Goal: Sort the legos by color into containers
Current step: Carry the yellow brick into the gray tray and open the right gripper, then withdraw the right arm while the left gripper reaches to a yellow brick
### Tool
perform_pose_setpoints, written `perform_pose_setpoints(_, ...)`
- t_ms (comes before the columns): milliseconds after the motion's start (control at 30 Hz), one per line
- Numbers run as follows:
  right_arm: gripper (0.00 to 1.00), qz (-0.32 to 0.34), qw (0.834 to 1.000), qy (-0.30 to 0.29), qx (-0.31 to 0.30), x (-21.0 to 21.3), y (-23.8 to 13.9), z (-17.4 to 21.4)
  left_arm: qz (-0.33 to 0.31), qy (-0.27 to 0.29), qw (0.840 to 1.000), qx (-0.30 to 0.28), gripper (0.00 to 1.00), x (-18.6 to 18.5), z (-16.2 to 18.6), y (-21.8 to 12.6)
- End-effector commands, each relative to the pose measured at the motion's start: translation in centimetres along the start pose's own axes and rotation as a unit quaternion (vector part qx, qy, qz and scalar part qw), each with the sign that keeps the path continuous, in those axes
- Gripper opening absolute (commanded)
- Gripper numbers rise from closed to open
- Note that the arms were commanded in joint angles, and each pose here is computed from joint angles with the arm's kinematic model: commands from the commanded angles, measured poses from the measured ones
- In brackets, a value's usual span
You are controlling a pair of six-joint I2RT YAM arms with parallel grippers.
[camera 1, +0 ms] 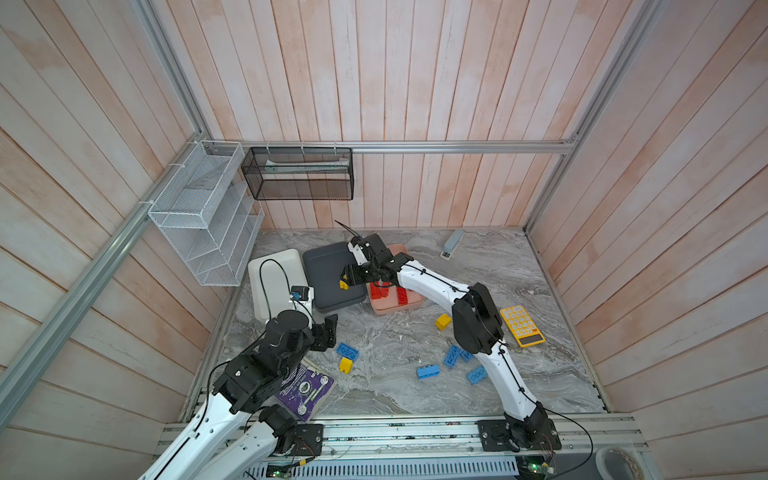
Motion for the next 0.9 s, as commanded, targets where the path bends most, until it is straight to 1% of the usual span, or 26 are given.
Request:
perform_pose_setpoints(0, 0.66, -0.027, 0.997, -0.004, -0.068, 0.6, -5.3, -2.4, 0.028, -0.029, 0.999, 0.002, 0.81, -0.8, -1.1, -0.6)
perform_pose_setpoints(100, 0.65, -0.039, 0.996, 0.021, -0.08, -1.4, -8.2, -1.2, 0.05, -0.049, 0.997, 0.027, 0.78, -1.8, -0.3, 0.4)
perform_pose_setpoints(233, 0.65, -0.033, 0.993, 0.038, -0.104, -4.3, -12.3, 0.9, 0.048, -0.054, 0.994, 0.079, 0.69, -2.6, 1.8, 2.4)
perform_pose_setpoints(267, 0.65, -0.022, 0.993, 0.045, -0.105, -5.7, -13.2, 2.2, 0.044, -0.051, 0.993, 0.094, 0.68, -2.9, 2.4, 2.9)
perform_pose_setpoints(433, 0.65, 0.032, 0.989, 0.063, -0.13, -9.9, -17.1, 5.8, 0.025, -0.024, 0.987, 0.154, 0.62, -4.6, 5.0, 4.7)
perform_pose_setpoints(500, 0.65, 0.038, 0.986, 0.073, -0.143, -11.1, -18.5, 7.2, 0.018, -0.022, 0.983, 0.181, 0.6, -5.0, 6.2, 5.4)
perform_pose_setpoints(667, 0.66, 0.048, 0.981, 0.086, -0.167, -13.1, -20.8, 10.4, 0.034, -0.036, 0.969, 0.241, 0.61, -6.2, 9.5, 6.9)
perform_pose_setpoints(800, 0.66, 0.05, 0.978, 0.086, -0.184, -13.9, -21.8, 11.7, 0.024, -0.047, 0.96, 0.276, 0.7, -6.3, 11.6, 7.6)
perform_pose_setpoints(867, 0.66, 0.052, 0.977, 0.087, -0.188, -14.3, -22.0, 12.3, 0.021, -0.049, 0.955, 0.291, 0.72, -6.3, 12.7, 8.0)
Point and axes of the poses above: each gripper's point midway between its finger pads, its own y axis out along the fingers, its own x axis along the line the jaws close on, z = x × y, the point moved 4 cm from there along -y, back along the fingers, and after that the axes turned 10 degrees about y, right-handed, at the moved point
